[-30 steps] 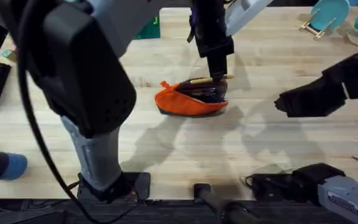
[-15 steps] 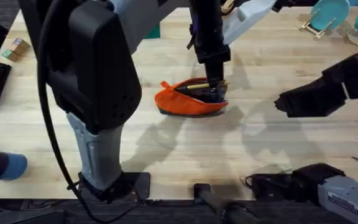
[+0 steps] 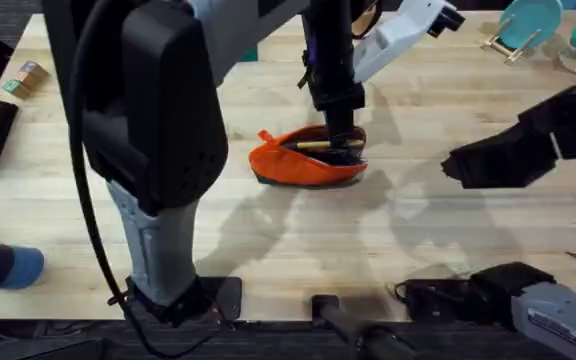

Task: Unzip the bag, pick up the pens from the table one at a time and place them inside, then zip the bag closed.

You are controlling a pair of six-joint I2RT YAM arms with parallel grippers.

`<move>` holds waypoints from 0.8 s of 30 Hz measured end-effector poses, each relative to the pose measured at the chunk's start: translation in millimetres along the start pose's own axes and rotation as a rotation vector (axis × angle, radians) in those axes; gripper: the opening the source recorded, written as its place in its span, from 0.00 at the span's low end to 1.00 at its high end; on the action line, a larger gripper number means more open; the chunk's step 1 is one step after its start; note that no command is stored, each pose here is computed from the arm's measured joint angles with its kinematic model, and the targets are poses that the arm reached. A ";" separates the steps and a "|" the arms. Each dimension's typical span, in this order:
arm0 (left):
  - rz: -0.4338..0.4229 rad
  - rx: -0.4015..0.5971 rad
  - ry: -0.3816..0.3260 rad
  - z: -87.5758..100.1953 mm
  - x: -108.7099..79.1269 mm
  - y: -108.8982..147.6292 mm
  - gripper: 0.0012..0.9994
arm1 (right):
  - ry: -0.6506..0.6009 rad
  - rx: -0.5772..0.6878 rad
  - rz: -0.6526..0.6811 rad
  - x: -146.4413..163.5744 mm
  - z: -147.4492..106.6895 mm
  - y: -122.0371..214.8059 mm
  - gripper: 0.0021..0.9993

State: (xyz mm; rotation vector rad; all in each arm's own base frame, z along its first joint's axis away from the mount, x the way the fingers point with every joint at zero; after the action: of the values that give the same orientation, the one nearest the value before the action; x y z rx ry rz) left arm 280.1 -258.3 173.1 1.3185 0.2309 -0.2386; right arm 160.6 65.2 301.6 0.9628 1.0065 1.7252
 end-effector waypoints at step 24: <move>-0.003 0.001 0.021 -0.3 -0.6 0.0 1.00 | 0.000 0.000 0.000 0.0 0.0 0.0 1.00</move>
State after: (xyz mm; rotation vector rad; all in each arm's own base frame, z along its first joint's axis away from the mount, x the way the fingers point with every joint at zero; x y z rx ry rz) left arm 279.5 -258.0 173.2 1.3224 0.2510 -0.2274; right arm 160.6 65.2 301.6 0.9628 1.0065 1.7252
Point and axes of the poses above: each hand's point on the last joint's axis, 136 mm out from that joint toward the fingers, its own y axis back along the fingers, its own x axis along the line the jaws close on, z = x × y, the point moved 4 cm from there along y, back along the fingers, and after that the axes turned 9 degrees about -y, right-handed, at the moved point
